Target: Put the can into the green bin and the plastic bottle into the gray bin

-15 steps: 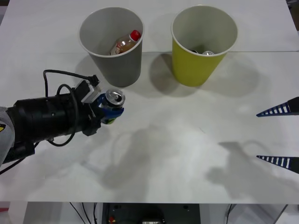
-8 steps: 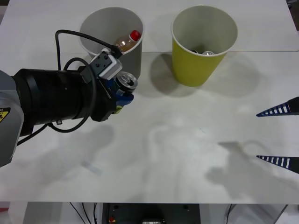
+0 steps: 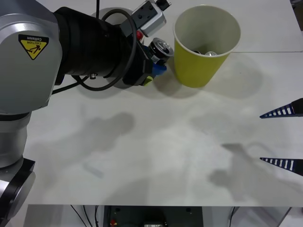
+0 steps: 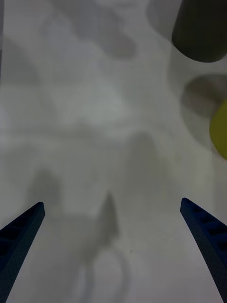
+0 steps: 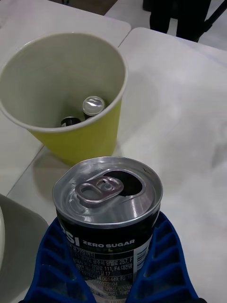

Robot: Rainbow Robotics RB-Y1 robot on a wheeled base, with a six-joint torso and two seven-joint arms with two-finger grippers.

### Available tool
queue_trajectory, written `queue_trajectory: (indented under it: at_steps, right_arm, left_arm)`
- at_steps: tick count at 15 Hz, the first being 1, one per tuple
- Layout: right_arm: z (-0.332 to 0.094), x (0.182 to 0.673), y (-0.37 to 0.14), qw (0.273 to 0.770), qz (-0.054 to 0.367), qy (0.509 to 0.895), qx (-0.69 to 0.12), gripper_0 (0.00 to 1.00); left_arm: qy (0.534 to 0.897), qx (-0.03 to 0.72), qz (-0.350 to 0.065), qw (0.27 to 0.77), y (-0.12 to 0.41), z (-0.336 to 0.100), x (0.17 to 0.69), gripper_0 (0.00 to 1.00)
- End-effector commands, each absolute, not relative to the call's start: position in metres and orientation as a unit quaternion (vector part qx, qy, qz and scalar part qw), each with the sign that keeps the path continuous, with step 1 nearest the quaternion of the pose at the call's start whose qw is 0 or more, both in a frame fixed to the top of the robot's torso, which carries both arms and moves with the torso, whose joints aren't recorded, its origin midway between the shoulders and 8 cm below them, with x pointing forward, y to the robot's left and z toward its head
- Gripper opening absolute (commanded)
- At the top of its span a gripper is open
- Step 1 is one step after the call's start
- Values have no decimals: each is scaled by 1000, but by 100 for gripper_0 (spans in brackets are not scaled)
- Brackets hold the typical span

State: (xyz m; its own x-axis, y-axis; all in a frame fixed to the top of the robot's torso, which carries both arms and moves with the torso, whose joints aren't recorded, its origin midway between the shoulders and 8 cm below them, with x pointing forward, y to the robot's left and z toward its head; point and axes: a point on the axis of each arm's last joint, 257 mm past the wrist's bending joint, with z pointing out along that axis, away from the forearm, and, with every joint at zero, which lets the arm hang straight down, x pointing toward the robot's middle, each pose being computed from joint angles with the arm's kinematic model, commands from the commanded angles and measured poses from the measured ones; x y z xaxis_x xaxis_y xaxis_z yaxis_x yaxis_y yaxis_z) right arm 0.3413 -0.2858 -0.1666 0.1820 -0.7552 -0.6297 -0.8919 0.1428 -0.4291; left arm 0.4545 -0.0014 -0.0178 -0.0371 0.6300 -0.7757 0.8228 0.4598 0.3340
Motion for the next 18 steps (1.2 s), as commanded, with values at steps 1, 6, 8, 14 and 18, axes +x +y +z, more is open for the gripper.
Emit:
queue_trajectory:
  at_steps: [1, 6, 8, 14, 18]
  right_arm:
    - [-167, 341, -286, 411, 83, 634, -649, 100]
    - [-167, 341, -286, 411, 83, 634, -649, 100]
    - [-167, 341, -286, 411, 83, 634, -649, 100]
    - [-167, 341, -286, 411, 83, 634, -649, 100]
    - [-167, 341, -286, 411, 83, 634, -649, 100]
  left_arm:
    - [730, 498, -112, 456, -16, 0, 478, 0]
    - [725, 462, -153, 488, -64, 55, 532, 0]
    - [715, 457, -159, 505, -87, 66, 545, 0]
    - [706, 445, -152, 529, -137, 66, 583, 0]
    - [700, 433, -152, 546, -152, 65, 606, 0]
